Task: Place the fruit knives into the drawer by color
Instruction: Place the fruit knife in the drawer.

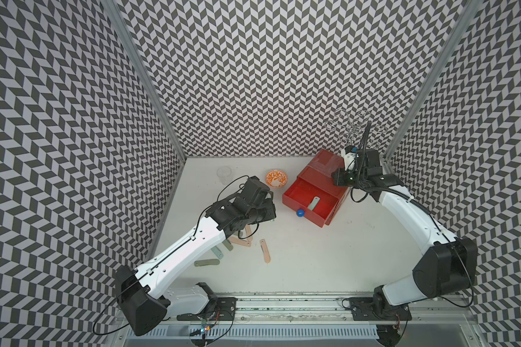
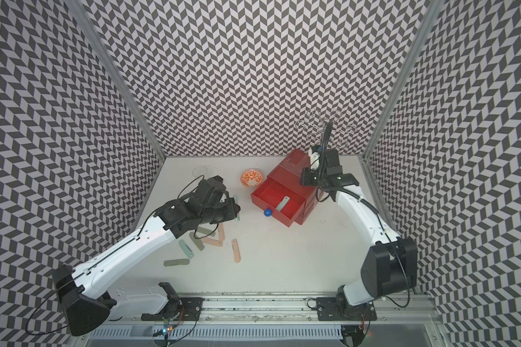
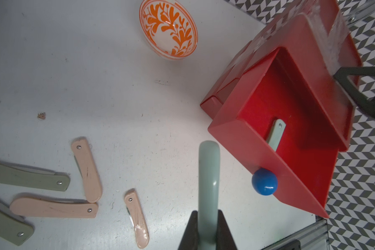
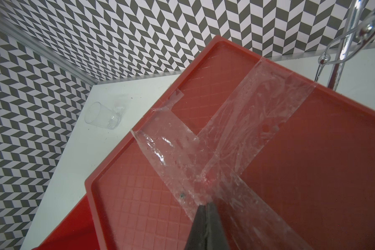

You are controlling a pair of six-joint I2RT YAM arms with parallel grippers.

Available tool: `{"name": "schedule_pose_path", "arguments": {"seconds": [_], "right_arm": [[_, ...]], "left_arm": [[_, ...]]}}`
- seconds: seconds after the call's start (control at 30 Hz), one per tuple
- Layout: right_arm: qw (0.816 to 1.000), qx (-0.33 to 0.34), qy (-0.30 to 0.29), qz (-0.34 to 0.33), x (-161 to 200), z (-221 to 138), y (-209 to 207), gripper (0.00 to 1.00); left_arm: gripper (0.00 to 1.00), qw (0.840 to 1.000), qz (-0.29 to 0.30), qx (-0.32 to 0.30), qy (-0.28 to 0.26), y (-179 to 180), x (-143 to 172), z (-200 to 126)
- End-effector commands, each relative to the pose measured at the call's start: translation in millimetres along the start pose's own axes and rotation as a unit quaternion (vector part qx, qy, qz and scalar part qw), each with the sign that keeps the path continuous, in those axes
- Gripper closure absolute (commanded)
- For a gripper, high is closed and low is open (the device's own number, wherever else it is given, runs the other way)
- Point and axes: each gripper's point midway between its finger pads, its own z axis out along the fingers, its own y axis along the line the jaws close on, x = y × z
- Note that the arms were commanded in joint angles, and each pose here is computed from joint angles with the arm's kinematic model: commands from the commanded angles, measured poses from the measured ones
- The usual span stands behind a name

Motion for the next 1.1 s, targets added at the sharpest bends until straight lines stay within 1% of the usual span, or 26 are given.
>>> {"name": "schedule_pose_path", "arguments": {"seconds": [0.0, 0.23, 0.47, 0.73, 0.93, 1.07], "right_arm": [[0.998, 0.019, 0.066, 0.012, 36.4, 7.6, -12.5, 0.99], [0.997, 0.019, 0.069, 0.013, 37.4, 8.8, -13.1, 0.99], [0.997, 0.02, 0.069, 0.013, 37.5, 8.4, -13.5, 0.99], [0.997, 0.019, 0.069, 0.015, 38.4, 8.3, -13.1, 0.99], [0.997, 0.018, 0.07, 0.016, 38.6, 8.5, -13.1, 0.99], [0.997, 0.02, 0.072, 0.016, 42.0, 9.5, -14.2, 0.99]], "left_arm": [[0.99, 0.998, -0.003, 0.053, -0.034, -24.9, -23.9, -13.9], [1.0, 0.991, -0.008, 0.117, -0.06, -60.0, -51.7, -20.0], [1.0, 0.985, -0.014, 0.163, -0.049, -92.5, -64.0, -3.2], [1.0, 0.985, -0.022, 0.169, -0.031, -111.2, -65.2, 23.4], [1.0, 0.986, -0.022, 0.166, -0.009, -127.2, -50.2, 44.6], [1.0, 0.987, -0.021, 0.162, 0.004, -130.0, -40.5, 57.9]]}}
